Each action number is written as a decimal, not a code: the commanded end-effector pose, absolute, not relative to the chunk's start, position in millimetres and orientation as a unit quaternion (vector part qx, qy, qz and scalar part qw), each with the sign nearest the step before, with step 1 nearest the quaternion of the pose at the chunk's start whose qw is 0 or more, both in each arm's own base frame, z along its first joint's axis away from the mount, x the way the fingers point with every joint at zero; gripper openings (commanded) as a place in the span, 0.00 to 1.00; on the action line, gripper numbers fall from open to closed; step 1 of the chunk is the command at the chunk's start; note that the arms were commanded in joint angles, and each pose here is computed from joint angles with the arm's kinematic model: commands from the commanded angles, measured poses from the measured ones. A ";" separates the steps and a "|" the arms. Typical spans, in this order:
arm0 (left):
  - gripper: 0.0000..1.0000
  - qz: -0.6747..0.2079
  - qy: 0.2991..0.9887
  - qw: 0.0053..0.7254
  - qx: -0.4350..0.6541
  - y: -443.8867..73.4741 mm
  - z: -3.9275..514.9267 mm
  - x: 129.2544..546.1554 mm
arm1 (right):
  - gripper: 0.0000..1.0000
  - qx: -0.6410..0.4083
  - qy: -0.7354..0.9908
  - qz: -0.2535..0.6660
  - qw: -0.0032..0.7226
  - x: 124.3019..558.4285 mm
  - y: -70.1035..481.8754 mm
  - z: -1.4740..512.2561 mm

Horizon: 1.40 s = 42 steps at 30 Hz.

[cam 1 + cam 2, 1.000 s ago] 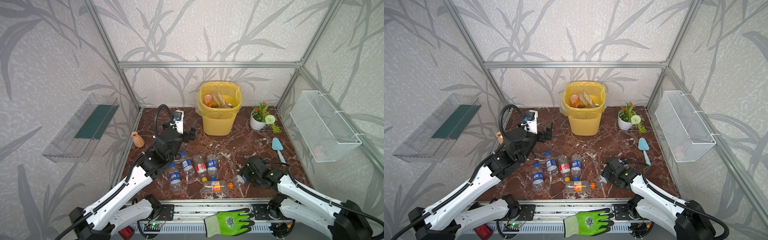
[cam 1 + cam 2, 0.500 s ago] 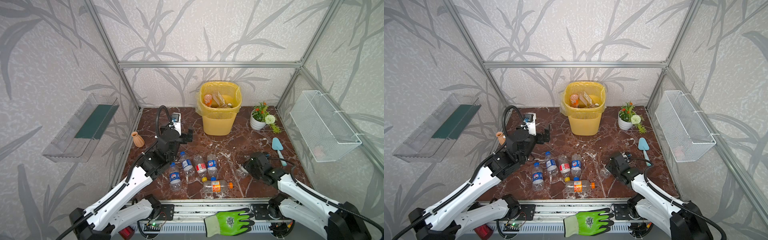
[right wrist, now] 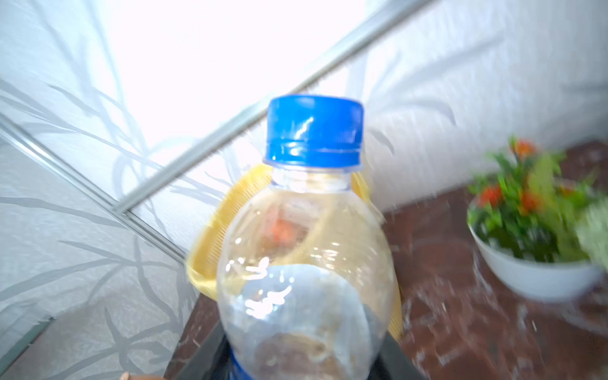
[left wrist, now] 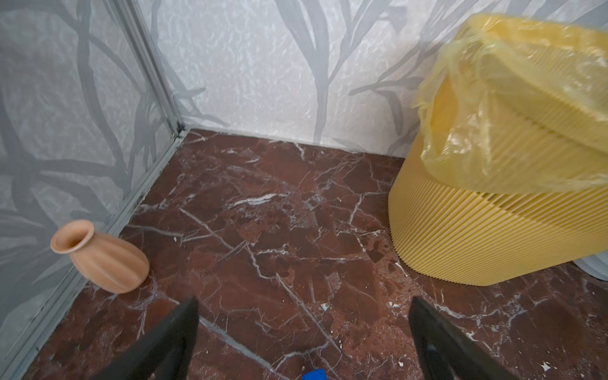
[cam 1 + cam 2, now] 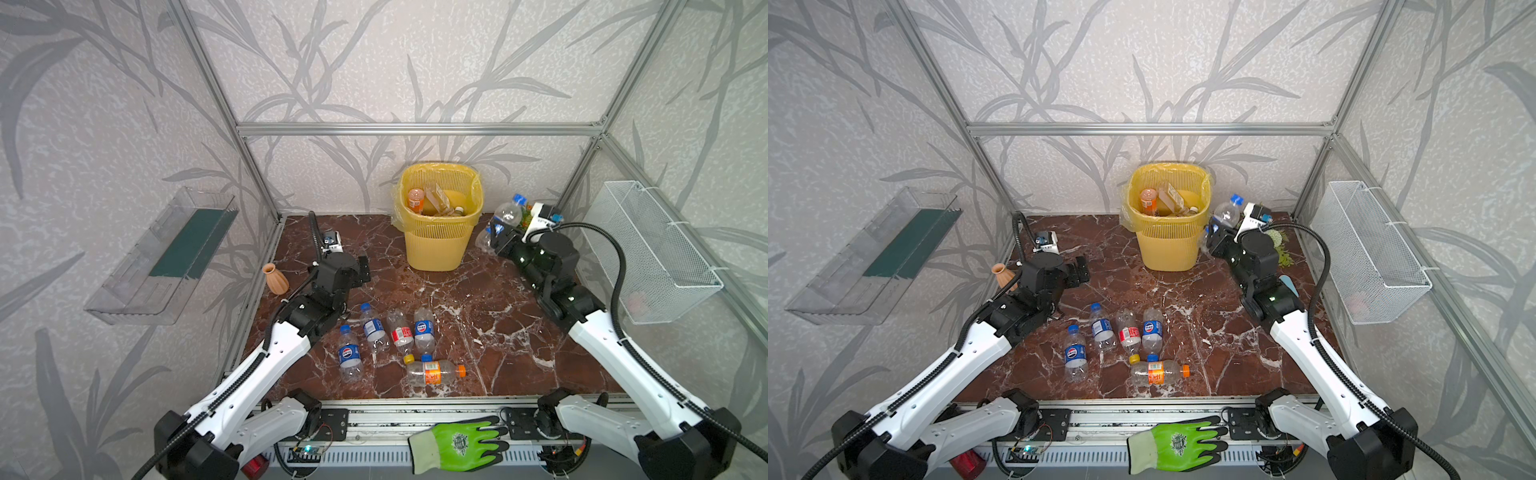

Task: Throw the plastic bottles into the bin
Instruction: 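Lift the blue-capped bottle with the right gripper and drop it into the bin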

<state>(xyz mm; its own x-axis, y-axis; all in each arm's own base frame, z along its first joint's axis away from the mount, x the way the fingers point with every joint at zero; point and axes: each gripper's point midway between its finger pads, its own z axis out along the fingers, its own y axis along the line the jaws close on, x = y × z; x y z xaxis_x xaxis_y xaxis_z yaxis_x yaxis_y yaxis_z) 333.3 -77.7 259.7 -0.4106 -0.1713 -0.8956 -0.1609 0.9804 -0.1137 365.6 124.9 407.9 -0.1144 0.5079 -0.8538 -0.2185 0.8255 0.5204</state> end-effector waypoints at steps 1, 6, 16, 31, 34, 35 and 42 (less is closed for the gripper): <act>0.99 -0.015 0.860 0.493 -0.134 -70.4 232.5 327.0 | 0.53 0.033 0.597 0.267 0.756 344.4 125.3 498.3; 0.99 -0.019 0.869 0.471 -0.148 -66.2 216.3 323.7 | 0.53 0.006 0.514 0.276 0.812 326.4 130.9 554.0; 0.99 -0.027 0.870 0.466 -0.156 -65.8 219.3 321.6 | 0.74 -0.033 0.684 0.272 0.676 482.6 219.4 450.8; 0.99 -0.029 0.856 0.488 -0.169 -47.3 236.6 292.1 | 0.99 -0.001 0.661 0.210 0.720 435.6 161.4 488.1; 0.99 -0.035 0.864 0.479 -0.152 -51.1 230.0 287.8 | 1.00 0.015 0.673 0.207 0.710 430.6 148.9 469.1; 0.99 -0.037 0.866 0.474 -0.152 -51.9 226.9 286.3 | 1.00 0.020 0.680 0.209 0.703 430.2 145.4 457.8; 0.99 -0.074 0.887 0.425 -0.165 -66.0 194.3 281.3 | 1.00 0.057 0.742 0.207 0.635 413.7 123.3 362.6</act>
<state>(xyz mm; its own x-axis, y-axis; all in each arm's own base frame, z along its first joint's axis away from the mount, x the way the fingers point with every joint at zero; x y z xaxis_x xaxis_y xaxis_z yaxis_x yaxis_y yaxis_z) 286.0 -60.0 209.7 -0.5422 -0.3122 -0.7801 -0.2155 0.9490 -0.2300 425.1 131.6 381.2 -0.1461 0.3097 -0.9395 -0.2067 0.9192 0.3352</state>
